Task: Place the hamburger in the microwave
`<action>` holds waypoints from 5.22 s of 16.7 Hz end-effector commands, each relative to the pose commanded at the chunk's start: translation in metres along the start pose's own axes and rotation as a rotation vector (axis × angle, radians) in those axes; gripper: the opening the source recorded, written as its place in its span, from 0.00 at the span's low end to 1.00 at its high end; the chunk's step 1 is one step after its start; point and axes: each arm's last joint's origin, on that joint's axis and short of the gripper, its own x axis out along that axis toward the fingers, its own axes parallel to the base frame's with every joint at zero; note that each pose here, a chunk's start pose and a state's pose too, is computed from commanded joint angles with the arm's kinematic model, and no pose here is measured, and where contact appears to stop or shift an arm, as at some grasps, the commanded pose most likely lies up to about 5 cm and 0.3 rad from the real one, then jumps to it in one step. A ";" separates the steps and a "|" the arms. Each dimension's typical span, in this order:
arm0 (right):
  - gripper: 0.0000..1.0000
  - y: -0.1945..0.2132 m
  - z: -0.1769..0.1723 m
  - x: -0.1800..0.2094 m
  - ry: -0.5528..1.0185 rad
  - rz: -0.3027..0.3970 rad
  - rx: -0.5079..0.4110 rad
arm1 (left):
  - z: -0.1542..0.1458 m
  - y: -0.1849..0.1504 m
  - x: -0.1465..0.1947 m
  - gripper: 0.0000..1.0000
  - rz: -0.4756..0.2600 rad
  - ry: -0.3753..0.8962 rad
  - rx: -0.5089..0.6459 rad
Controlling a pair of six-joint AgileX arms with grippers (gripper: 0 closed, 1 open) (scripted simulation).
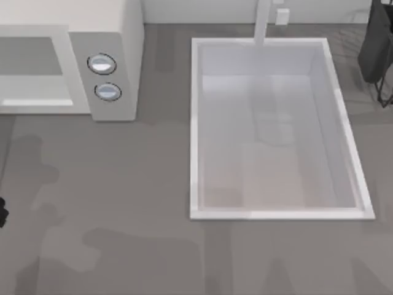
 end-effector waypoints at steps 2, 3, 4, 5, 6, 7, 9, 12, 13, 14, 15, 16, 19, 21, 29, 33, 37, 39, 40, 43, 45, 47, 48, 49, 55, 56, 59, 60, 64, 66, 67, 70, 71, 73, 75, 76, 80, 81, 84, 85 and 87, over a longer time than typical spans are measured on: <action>1.00 0.000 0.000 0.000 0.000 0.000 0.000 | 0.000 0.000 0.002 0.00 -0.001 0.004 0.000; 1.00 0.000 0.000 0.000 0.000 0.000 0.000 | 0.000 0.000 0.002 0.00 -0.001 0.004 0.000; 1.00 0.000 0.000 0.000 0.000 0.000 0.000 | 0.001 0.001 0.002 0.00 0.001 -0.002 -0.003; 1.00 0.000 0.000 0.000 0.000 0.000 0.000 | 0.004 0.003 0.003 0.00 0.004 -0.015 -0.008; 1.00 0.000 0.000 0.000 0.000 0.000 0.000 | 0.008 0.005 0.005 0.00 0.009 -0.034 -0.015; 1.00 0.000 0.000 0.000 0.000 0.000 0.000 | 0.014 0.007 0.008 0.00 0.015 -0.060 -0.024; 1.00 0.000 0.000 0.000 0.000 0.000 0.000 | 0.028 0.014 0.017 0.00 0.030 -0.126 -0.045; 1.00 0.000 0.000 0.000 0.000 0.000 0.000 | 0.055 0.027 0.037 0.00 0.059 -0.259 -0.081; 1.00 0.000 0.000 0.000 0.000 0.000 0.000 | 0.064 0.031 0.046 0.00 0.069 -0.310 -0.094; 1.00 0.000 0.000 0.000 0.000 0.000 0.000 | 0.073 0.036 0.055 0.00 0.080 -0.365 -0.107; 1.00 0.000 0.000 0.000 0.000 0.000 0.000 | 0.082 0.040 0.064 0.00 0.090 -0.422 -0.121; 1.00 0.000 0.000 0.000 0.000 0.000 0.000 | 0.090 0.044 0.073 0.00 0.101 -0.482 -0.134; 1.00 0.000 0.000 0.000 0.000 0.000 0.000 | 0.110 0.055 0.096 0.00 0.133 -0.676 -0.171; 1.00 0.000 0.000 0.000 0.000 0.000 0.000 | 0.118 0.060 0.108 0.00 0.151 -0.805 -0.192; 1.00 0.000 0.000 0.000 0.000 0.000 0.000 | 0.126 0.068 0.136 0.00 0.172 -1.142 -0.237; 1.00 0.000 0.000 0.000 0.000 0.000 0.000 | 0.127 0.069 0.136 0.00 0.173 -1.178 -0.238; 1.00 0.000 0.000 0.000 0.000 0.000 0.000 | 0.129 0.068 0.135 0.00 0.174 -1.182 -0.232; 1.00 0.000 0.000 0.000 0.000 0.000 0.000 | 0.135 0.071 0.137 0.00 0.173 -1.176 -0.234; 1.00 0.000 0.000 0.000 0.000 0.000 0.000 | 0.142 0.073 0.139 0.00 0.173 -1.174 -0.235; 1.00 0.000 0.000 0.000 0.000 0.000 0.000 | 0.169 0.083 0.143 0.00 0.173 -1.177 -0.234; 1.00 0.000 0.000 0.000 0.000 0.000 0.000 | 0.191 0.090 0.146 0.00 0.174 -1.181 -0.234; 1.00 0.000 0.000 0.000 0.000 0.000 0.000 | 0.214 0.097 0.148 0.00 0.176 -1.187 -0.234; 1.00 0.000 0.000 0.000 0.000 0.000 0.000 | 0.225 0.100 0.149 0.00 0.177 -1.192 -0.233; 1.00 0.000 0.000 0.000 0.000 0.000 0.000 | 0.236 0.103 0.149 0.00 0.178 -1.196 -0.233; 1.00 0.000 0.000 0.000 0.000 0.000 0.000 | 0.270 0.110 0.160 0.00 0.174 -1.181 -0.238; 1.00 0.000 0.000 0.000 0.000 0.000 0.000 | 0.270 0.110 0.161 0.00 0.173 -1.178 -0.238; 1.00 0.000 0.000 0.000 0.000 0.000 0.000 | 0.270 0.110 0.161 0.00 0.173 -1.178 -0.238; 1.00 0.000 0.000 0.000 0.000 0.000 0.000 | 0.270 0.110 0.161 0.08 0.173 -1.178 -0.238; 1.00 0.000 0.000 0.000 0.000 0.000 0.000 | 0.270 0.110 0.161 0.38 0.173 -1.178 -0.238; 1.00 0.000 0.000 0.000 0.000 0.000 0.000 | 0.270 0.110 0.161 0.53 0.173 -1.178 -0.238; 1.00 0.000 0.000 0.000 0.000 0.000 0.000 | 0.270 0.110 0.161 0.60 0.173 -1.178 -0.238; 1.00 0.000 0.000 0.000 0.000 0.000 0.000 | 0.270 0.110 0.161 0.83 0.173 -1.178 -0.238; 1.00 0.000 0.000 0.000 0.000 0.000 0.000 | 0.270 0.110 0.161 0.90 0.173 -1.178 -0.238; 1.00 0.000 0.000 0.000 0.000 0.000 0.000 | 0.270 0.110 0.161 1.00 0.173 -1.178 -0.238; 1.00 0.000 0.000 0.000 0.000 0.000 0.000 | 0.270 0.110 0.161 1.00 0.173 -1.178 -0.238; 1.00 0.000 0.000 0.000 0.000 0.000 0.000 | 0.270 0.110 0.161 1.00 0.173 -1.178 -0.238; 1.00 0.000 0.000 0.000 0.000 0.000 0.000 | 0.270 0.110 0.161 1.00 0.173 -1.178 -0.238; 1.00 0.000 0.000 0.000 0.000 0.000 0.000 | 0.236 0.111 0.142 1.00 0.193 -1.185 -0.263; 1.00 0.000 0.000 0.000 0.000 0.000 0.000 | 0.229 0.111 0.139 1.00 0.196 -1.196 -0.262; 1.00 0.000 0.000 0.000 0.000 0.000 0.000 | 0.223 0.110 0.137 1.00 0.198 -1.201 -0.262; 1.00 0.000 0.000 0.000 0.000 0.000 0.000 | 0.204 0.107 0.137 1.00 0.198 -1.203 -0.261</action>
